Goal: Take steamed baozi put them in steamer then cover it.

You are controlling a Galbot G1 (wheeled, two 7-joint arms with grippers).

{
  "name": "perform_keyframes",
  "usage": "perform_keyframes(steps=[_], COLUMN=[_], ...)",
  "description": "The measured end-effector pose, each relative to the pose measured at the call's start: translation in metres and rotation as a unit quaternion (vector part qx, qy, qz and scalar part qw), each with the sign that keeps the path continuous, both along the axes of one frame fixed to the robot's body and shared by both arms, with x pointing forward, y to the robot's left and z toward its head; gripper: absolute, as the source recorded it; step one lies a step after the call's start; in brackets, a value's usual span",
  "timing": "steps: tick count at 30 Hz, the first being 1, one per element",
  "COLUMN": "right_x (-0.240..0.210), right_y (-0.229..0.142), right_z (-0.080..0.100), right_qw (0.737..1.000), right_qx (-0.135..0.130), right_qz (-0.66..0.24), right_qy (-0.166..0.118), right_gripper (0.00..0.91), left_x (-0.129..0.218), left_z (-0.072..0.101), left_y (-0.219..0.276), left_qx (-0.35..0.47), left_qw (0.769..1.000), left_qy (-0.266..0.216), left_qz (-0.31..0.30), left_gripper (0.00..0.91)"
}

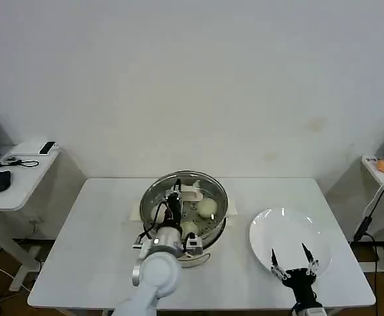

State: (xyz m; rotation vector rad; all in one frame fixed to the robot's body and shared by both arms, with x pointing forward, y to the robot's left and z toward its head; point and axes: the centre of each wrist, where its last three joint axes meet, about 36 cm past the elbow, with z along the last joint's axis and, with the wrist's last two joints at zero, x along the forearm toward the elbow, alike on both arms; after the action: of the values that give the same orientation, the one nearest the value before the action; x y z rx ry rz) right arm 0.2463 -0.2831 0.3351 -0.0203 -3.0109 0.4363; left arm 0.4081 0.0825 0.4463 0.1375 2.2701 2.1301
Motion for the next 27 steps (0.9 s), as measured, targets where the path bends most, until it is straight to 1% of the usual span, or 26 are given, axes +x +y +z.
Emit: perform_keyframes(steps=[10, 27], right_x=[0.000, 0.000], right_y=[0.000, 0.003], right_z=[-0.002, -0.004], right_qw=[1.000, 1.000], right_qx=[0.001, 0.002], right_qz=[0.001, 0.005], right_qy=[0.002, 0.004], right_gripper=[0.907, 0.907], left_x=[0.008, 0.009], left_z=[-0.006, -0.012], left_y=[-0.001, 0.000], left_qx=[0.011, 0.014], left_qw=[1.000, 1.000], left_qy=[0.001, 0.006], left_qz=[0.004, 0.008], left_gripper=[0.000, 0.000])
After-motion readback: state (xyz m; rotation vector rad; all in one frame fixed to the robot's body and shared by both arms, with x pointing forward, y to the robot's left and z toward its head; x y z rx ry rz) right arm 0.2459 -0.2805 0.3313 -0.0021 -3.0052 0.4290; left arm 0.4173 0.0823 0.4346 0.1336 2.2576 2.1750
